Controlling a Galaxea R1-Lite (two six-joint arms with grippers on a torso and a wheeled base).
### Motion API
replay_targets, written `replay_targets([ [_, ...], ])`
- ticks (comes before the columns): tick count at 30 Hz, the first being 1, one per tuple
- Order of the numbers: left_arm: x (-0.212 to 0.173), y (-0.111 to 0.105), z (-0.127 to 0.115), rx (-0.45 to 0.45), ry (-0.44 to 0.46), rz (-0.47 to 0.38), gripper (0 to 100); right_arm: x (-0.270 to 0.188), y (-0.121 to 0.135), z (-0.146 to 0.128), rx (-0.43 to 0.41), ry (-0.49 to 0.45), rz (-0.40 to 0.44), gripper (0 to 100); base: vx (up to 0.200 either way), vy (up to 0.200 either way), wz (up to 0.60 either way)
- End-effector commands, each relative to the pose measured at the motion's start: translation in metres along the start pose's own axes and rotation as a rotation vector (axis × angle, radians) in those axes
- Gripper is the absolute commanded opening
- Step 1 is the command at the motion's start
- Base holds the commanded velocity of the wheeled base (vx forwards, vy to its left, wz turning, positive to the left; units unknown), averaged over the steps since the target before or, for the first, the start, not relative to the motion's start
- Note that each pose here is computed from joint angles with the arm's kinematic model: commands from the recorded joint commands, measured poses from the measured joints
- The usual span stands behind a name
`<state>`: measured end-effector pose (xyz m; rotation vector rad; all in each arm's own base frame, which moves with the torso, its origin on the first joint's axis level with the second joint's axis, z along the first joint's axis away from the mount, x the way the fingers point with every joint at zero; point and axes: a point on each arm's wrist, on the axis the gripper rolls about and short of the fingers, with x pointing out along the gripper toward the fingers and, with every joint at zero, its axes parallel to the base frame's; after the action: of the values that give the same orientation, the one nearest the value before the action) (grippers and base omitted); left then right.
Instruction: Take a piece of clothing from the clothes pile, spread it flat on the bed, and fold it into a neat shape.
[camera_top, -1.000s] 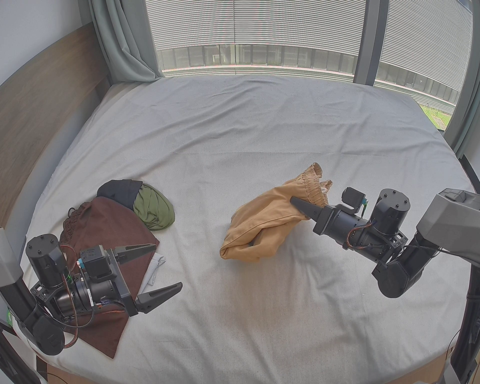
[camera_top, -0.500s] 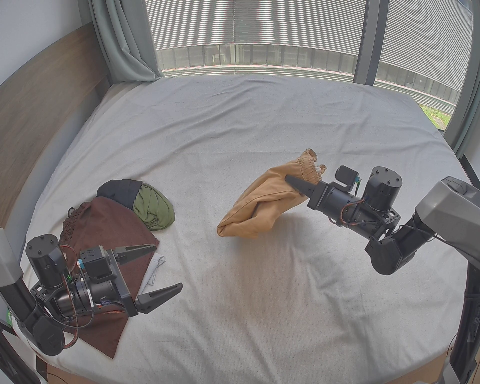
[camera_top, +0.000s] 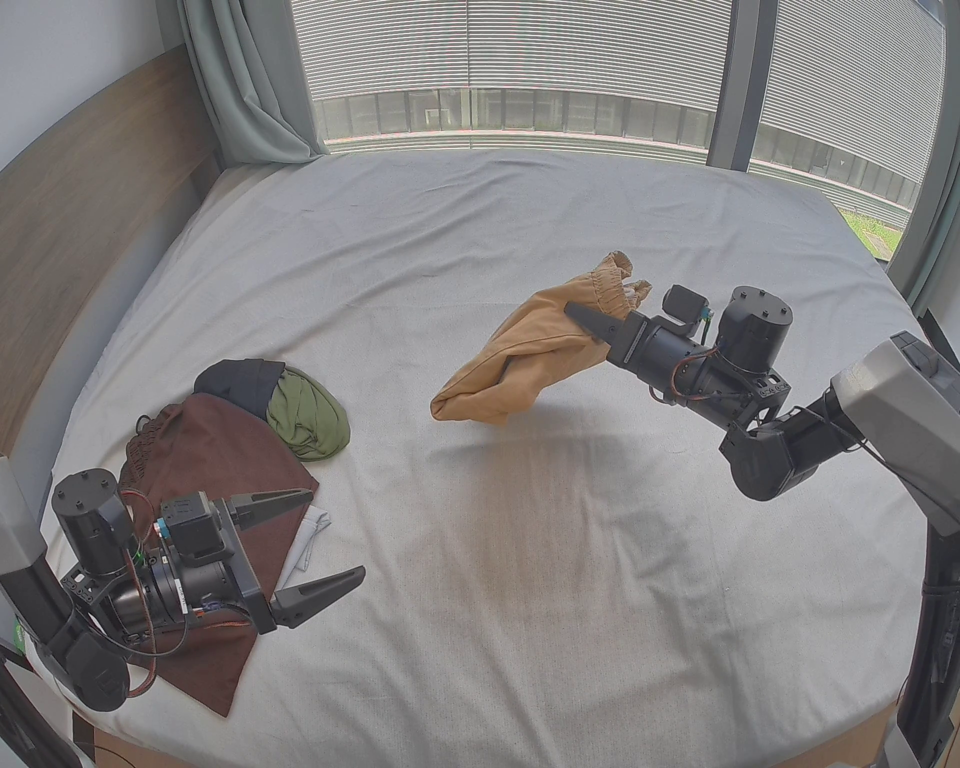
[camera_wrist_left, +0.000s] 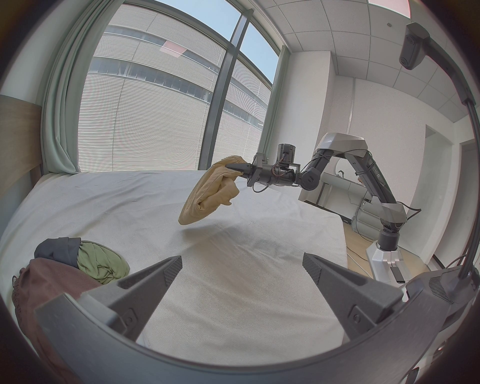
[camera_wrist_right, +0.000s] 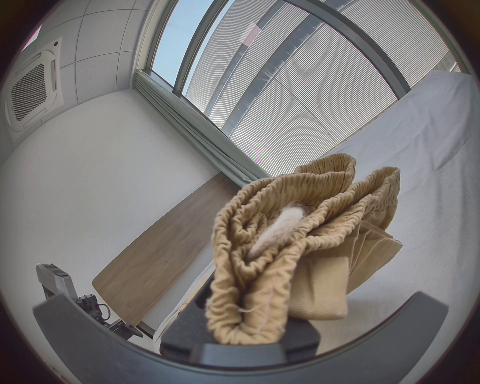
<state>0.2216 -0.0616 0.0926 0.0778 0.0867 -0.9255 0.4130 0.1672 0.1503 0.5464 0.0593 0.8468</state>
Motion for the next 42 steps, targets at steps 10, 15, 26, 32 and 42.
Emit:
replay_targets([
  [10, 0.000, 0.000, -0.001, -0.001, 0.002, 0.002, 100, 0.033, -0.032, 0.002, 0.003, -0.003, -0.027, 0, 0.000, 0.000, 0.00],
  [15, 0.000, 0.000, -0.001, -0.001, 0.002, 0.002, 100, 0.037, -0.036, 0.000, 0.009, 0.006, -0.033, 0, 0.000, 0.000, 0.00],
  [26, 0.000, 0.000, -0.001, -0.003, 0.004, -0.001, 100, 0.043, -0.032, 0.011, -0.001, -0.011, -0.021, 0, 0.000, 0.000, 0.00],
  [32, 0.000, 0.000, -0.002, -0.007, 0.009, 0.000, 100, 0.051, -0.032, 0.020, -0.010, -0.027, -0.013, 0, 0.000, 0.000, 0.00],
  [42, 0.001, 0.000, -0.003, -0.008, 0.010, -0.002, 100, 0.072, -0.044, 0.023, -0.021, -0.058, 0.000, 0, 0.000, 0.000, 0.00],
])
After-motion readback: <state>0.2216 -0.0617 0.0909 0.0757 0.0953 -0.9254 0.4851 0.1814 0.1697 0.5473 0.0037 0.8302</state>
